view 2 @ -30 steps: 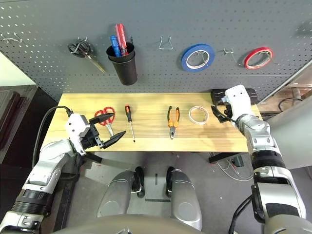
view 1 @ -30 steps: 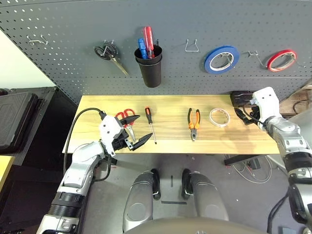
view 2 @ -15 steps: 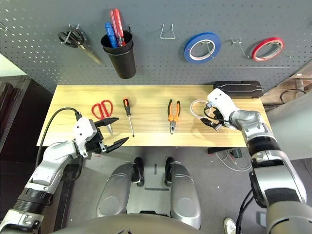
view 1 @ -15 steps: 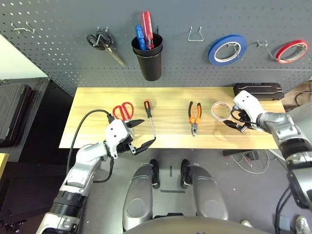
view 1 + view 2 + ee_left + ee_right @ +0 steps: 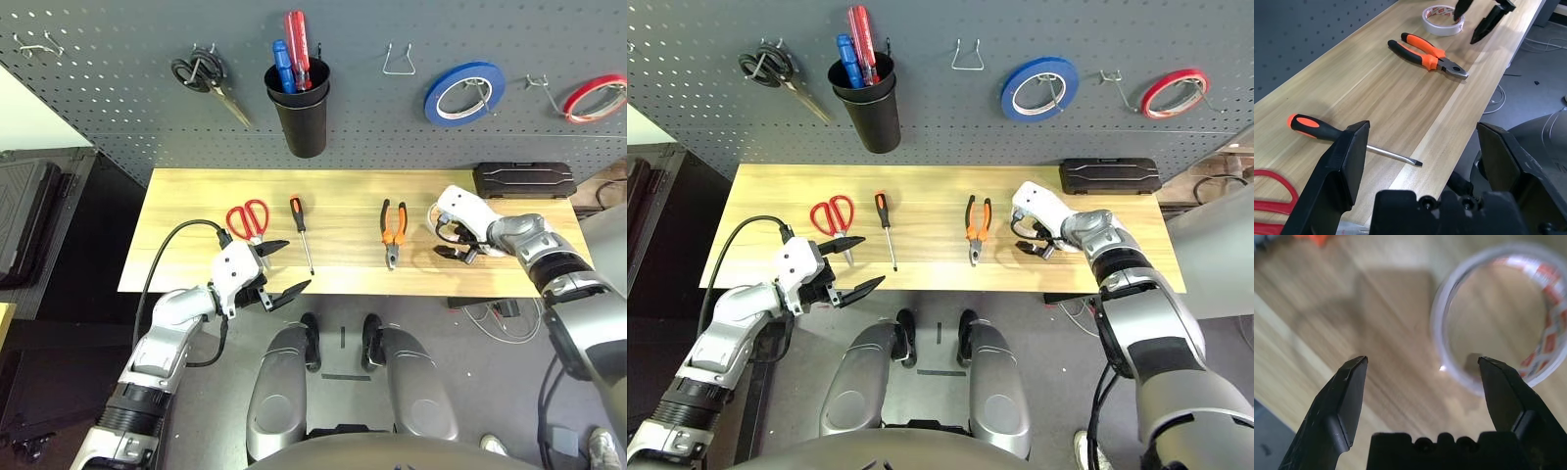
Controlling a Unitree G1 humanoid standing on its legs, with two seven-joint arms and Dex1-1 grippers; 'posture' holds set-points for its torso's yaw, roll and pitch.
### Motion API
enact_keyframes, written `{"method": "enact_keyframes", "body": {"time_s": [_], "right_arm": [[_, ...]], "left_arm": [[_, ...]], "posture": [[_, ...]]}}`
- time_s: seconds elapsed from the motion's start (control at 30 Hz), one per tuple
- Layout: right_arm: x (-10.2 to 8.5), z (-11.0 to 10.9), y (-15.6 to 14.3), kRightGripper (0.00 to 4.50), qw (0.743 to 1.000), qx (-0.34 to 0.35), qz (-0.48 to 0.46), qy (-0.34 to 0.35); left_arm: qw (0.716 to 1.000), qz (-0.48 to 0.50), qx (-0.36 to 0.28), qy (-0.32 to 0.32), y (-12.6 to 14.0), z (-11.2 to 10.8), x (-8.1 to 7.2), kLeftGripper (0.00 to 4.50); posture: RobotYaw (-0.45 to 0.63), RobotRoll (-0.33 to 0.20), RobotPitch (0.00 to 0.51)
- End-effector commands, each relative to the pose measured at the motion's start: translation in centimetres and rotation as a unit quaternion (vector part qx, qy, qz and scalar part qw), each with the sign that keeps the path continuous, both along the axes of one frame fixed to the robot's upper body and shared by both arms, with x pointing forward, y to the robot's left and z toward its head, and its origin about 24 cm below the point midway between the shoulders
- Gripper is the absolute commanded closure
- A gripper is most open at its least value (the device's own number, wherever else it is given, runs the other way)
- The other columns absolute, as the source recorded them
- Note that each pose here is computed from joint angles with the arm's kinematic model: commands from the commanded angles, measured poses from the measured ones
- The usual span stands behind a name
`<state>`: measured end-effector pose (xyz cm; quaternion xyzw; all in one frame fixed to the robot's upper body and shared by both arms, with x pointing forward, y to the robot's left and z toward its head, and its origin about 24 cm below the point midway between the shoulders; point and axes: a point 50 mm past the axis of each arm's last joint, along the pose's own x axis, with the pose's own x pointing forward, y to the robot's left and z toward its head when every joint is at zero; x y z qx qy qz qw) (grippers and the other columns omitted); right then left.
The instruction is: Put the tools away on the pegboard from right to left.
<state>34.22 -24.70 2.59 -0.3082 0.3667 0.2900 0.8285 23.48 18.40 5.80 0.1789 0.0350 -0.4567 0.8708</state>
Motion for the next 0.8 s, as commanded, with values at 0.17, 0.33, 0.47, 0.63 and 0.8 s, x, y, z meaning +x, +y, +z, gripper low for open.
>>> {"method": "enact_keyframes", "body": {"time_s": [0.17,0.33,0.47,0.63,0.8], "right_arm": [[-1.0,-2.0,0.3,0.92,0.999,-0.011,-0.019,0.026],[-1.2,-2.3,0.3,2.69,0.999,-0.021,-0.019,0.020],[-1.3,-2.5,0.1,4.16,0.999,-0.025,-0.019,0.012],[-1.2,-2.0,-0.4,4.47,0.999,-0.022,-0.019,-0.019],[-1.0,-1.4,-1.1,4.47,0.998,-0.014,-0.033,-0.057]], "left_arm": [[1.000,-0.001,0.011,0.008,0.0,-0.3,-0.7,0.00],[1.000,-0.001,0.011,0.010,0.0,-0.3,-0.8,0.00],[1.000,-0.001,0.012,0.011,-0.1,-0.3,-0.9,0.00],[1.000,-0.003,0.012,0.012,-0.2,-0.3,-0.7,0.00],[1.000,-0.004,0.012,0.009,-0.2,-0.4,-0.5,0.00]], "posture": [[0.12,0.000,0.323],[0.12,0.000,0.331],[0.12,0.000,0.333],[0.11,0.000,0.328],[0.11,0.000,0.313]]}}
